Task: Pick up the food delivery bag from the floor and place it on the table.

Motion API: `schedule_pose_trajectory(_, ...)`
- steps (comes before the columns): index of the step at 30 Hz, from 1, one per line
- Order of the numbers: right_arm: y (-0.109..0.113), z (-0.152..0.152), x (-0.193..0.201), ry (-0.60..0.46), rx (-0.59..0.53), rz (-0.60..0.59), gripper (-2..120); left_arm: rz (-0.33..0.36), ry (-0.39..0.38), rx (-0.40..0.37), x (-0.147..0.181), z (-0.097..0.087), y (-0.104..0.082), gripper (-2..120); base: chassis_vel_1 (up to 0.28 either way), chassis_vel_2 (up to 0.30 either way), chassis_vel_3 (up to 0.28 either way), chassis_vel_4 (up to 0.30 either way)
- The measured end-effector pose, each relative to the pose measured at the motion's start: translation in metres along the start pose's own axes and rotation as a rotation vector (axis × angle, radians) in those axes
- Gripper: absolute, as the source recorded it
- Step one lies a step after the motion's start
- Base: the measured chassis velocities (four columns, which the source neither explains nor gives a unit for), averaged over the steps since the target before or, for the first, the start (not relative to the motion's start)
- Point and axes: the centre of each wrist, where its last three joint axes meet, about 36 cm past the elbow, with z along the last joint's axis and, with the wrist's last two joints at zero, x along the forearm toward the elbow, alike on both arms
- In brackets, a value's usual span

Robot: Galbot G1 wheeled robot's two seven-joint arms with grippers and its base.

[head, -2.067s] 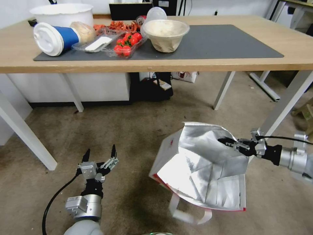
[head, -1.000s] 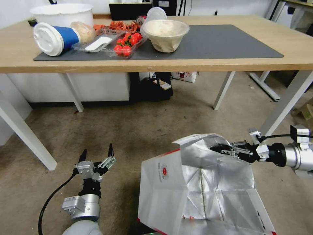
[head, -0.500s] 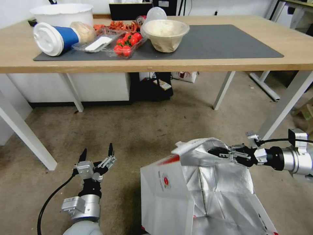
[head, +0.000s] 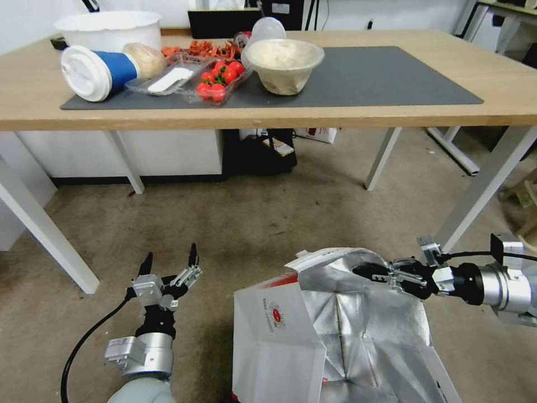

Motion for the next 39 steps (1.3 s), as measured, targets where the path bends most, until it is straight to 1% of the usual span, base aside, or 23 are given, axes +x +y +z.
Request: schedule_pose_trajectory(39,0.0033,0.0035,-0.0008,0.01,-0.002,-0.012,0,-0.01,-0.009,-0.005,0.0015,0.0008,-0.0026,100,0.0,0.0,0.0,0.0)
